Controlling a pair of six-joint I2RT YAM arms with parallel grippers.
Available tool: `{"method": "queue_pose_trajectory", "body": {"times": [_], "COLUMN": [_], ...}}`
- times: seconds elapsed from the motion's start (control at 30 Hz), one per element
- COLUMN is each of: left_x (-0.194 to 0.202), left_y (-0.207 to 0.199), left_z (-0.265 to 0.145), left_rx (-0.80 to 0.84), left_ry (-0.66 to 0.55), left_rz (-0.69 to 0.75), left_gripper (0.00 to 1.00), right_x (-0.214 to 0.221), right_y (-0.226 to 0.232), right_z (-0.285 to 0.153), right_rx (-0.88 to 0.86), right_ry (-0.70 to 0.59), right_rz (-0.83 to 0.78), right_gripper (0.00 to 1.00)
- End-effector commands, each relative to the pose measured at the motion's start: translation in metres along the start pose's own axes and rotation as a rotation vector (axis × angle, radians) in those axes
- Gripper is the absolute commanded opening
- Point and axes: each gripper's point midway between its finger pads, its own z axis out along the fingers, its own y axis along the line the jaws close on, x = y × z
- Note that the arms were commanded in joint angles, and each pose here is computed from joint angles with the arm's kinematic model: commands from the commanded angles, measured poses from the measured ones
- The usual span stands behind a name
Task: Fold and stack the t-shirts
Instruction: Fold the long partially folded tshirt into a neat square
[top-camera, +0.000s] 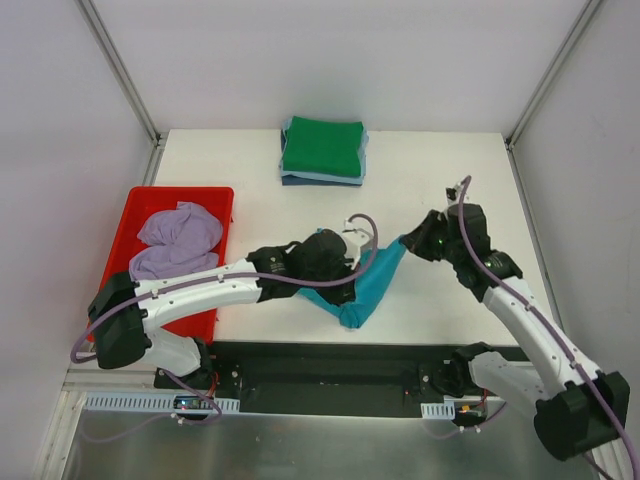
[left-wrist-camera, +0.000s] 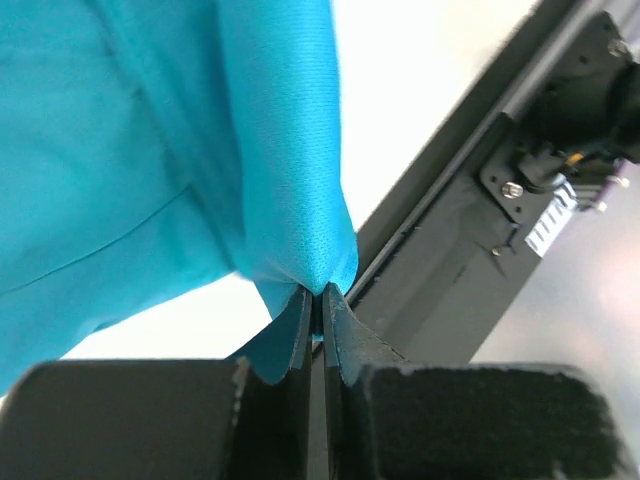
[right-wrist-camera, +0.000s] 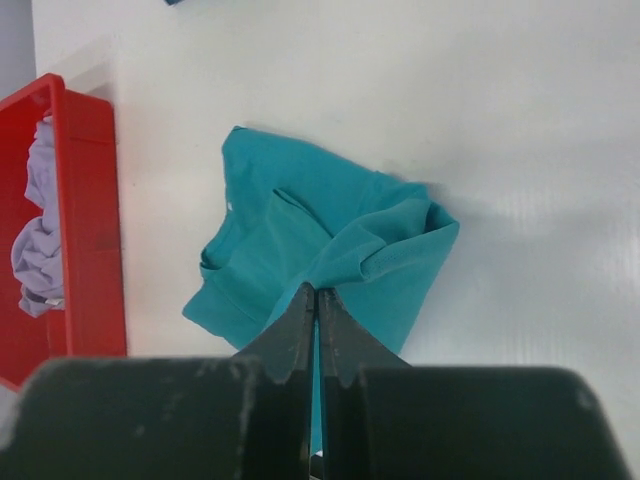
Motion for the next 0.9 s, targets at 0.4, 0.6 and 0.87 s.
{"method": "queue_pose_trajectory", "body": {"times": [0.4, 0.6, 0.87], "left_x": [0.031, 0.055, 0.076], "left_y": [0.104, 0.167, 0.244], "left_z": [-0.043, -0.053, -0.061], "left_rx": [-0.198, -0.360, -0.614], "left_ry": [-0.087, -0.116, -0.123], "left_rz": [-0.411, -0.612, -0.845], "left_gripper": [0.00, 0.00, 0.00], "right_x": [-0.029, -0.014, 0.014], "right_y": [0.132, 0.169, 0.182], "right_z": [0.091, 0.163, 0.260], "right_rx": [-0.120, -0.124, -0.150], "right_ry": [0.034, 0.037, -0.002], "right_rz": [-0.219, -0.271, -0.230], "right_gripper": [0.00, 0.00, 0.00]}}
